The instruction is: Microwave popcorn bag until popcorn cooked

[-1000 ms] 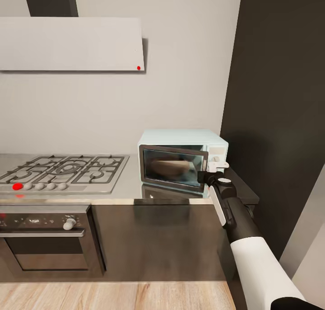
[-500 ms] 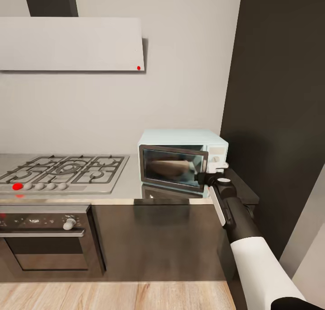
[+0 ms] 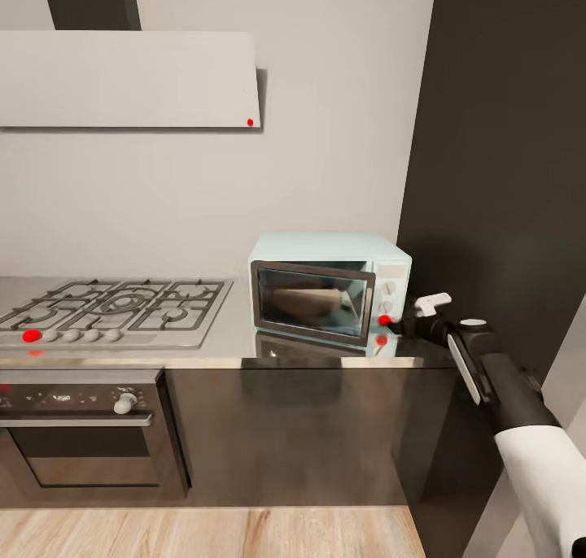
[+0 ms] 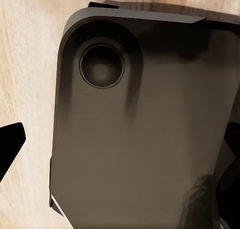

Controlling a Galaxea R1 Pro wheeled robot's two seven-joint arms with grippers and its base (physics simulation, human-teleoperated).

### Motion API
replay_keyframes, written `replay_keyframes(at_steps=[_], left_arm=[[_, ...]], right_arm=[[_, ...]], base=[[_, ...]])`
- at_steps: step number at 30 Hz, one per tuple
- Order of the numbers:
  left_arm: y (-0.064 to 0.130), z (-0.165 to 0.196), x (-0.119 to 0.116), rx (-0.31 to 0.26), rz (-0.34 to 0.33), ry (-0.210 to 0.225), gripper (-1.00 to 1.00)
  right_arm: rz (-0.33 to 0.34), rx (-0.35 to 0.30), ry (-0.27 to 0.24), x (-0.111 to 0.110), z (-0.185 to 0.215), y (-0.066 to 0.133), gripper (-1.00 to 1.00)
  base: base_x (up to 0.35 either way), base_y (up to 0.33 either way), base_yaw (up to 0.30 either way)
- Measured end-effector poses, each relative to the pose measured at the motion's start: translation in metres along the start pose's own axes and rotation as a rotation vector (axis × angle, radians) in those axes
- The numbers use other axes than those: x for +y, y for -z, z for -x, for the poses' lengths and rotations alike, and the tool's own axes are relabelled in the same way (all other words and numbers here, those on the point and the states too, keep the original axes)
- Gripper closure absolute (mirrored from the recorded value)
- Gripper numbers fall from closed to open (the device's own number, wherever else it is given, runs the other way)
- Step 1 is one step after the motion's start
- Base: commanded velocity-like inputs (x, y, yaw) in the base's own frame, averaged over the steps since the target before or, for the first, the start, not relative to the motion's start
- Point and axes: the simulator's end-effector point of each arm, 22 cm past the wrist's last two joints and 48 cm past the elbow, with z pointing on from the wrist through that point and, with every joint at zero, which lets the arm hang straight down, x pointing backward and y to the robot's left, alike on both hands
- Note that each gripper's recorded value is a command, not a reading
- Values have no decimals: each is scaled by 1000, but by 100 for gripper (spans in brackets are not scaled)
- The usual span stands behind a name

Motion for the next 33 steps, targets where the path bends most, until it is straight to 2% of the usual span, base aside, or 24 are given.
replay_keyframes(at_steps=[2,5,12,18,20,26,33], left_arm=[[0,0,0,0,0,0,-100],[0,0,0,0,0,0,-100],[0,1,-1,-1,0,-3,-100],[0,0,-3,0,-4,-5,-100],[0,0,-2,0,-5,-5,-100],[0,0,-2,0,-5,-6,-100],[0,0,-2,-1,-8,-6,-100]], right_arm=[[-13,9,12,-17,-3,4,-100],[-28,14,16,-29,-6,7,-100],[-104,20,-45,-56,-16,5,-100],[-222,-53,-32,-79,0,9,-100],[-234,-77,-43,-70,5,5,-100],[-173,-93,-71,-29,11,-6,-100],[-156,-95,-73,-22,13,-7,-100]], base=[[0,0,0],[0,0,0],[0,0,0],[63,0,0],[286,0,0],[84,0,0],[178,0,0]])
